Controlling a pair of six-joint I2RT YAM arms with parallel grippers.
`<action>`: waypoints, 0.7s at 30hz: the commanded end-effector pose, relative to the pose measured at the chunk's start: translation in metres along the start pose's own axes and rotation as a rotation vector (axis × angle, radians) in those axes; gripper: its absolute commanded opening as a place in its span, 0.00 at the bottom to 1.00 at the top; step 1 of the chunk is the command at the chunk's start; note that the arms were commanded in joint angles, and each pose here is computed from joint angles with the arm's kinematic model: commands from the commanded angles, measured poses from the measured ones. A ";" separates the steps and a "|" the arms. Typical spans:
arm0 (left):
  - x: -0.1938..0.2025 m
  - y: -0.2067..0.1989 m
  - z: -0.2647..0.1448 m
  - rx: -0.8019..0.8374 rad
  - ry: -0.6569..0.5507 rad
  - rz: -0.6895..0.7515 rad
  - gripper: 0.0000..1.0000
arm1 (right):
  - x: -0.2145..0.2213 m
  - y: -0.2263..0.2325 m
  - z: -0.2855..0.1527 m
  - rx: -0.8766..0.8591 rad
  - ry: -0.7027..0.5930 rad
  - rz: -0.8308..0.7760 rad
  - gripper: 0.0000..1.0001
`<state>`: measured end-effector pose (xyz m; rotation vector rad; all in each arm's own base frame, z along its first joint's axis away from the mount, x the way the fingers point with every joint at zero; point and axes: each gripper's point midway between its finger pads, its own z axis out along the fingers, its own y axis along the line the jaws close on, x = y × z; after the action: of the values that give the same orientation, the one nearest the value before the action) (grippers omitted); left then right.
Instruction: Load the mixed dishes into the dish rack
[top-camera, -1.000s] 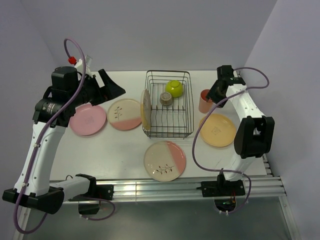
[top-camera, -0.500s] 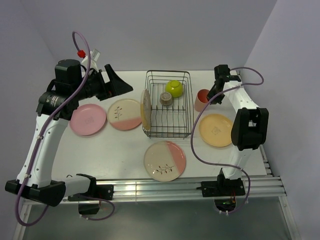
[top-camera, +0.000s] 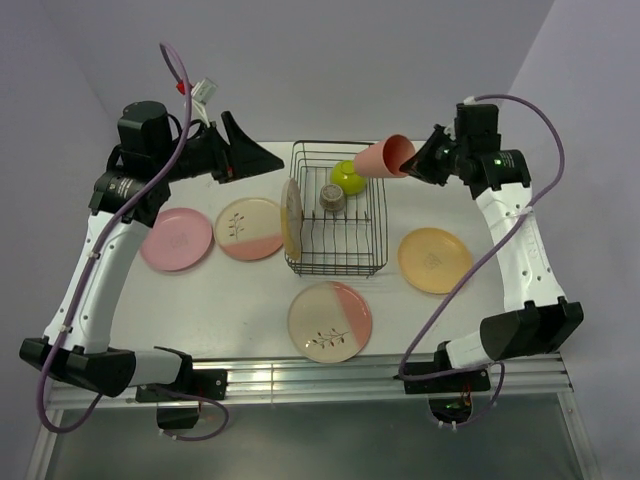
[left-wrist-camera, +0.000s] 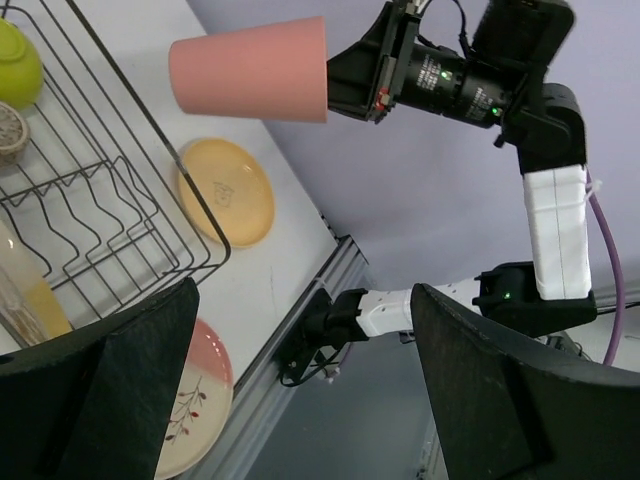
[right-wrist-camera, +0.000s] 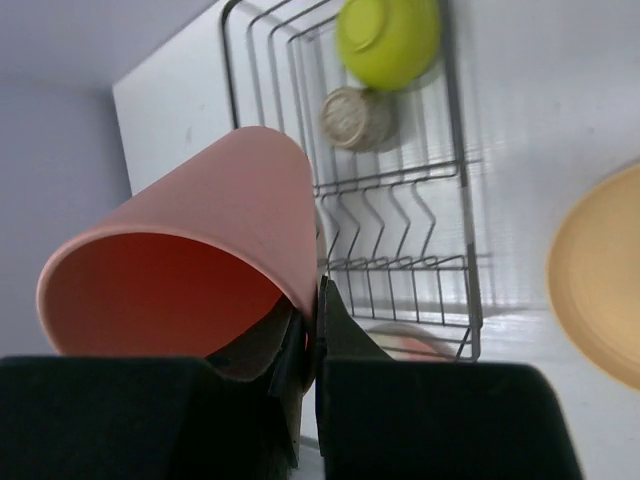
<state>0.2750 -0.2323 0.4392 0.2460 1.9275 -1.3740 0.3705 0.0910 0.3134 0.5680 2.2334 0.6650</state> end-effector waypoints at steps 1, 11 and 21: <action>-0.008 -0.013 0.005 0.030 -0.001 -0.003 0.93 | 0.029 0.029 -0.020 -0.008 0.060 -0.146 0.00; 0.006 -0.005 0.034 -0.203 -0.005 -0.067 0.82 | 0.037 0.069 -0.047 0.130 -0.162 -0.405 0.00; 0.020 -0.007 0.054 -0.337 0.039 -0.025 0.70 | 0.056 0.090 -0.054 0.188 -0.201 -0.546 0.00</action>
<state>0.2780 -0.2924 0.4201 0.1045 2.1718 -1.1271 0.3099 0.1866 0.3565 0.0729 2.1976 0.2261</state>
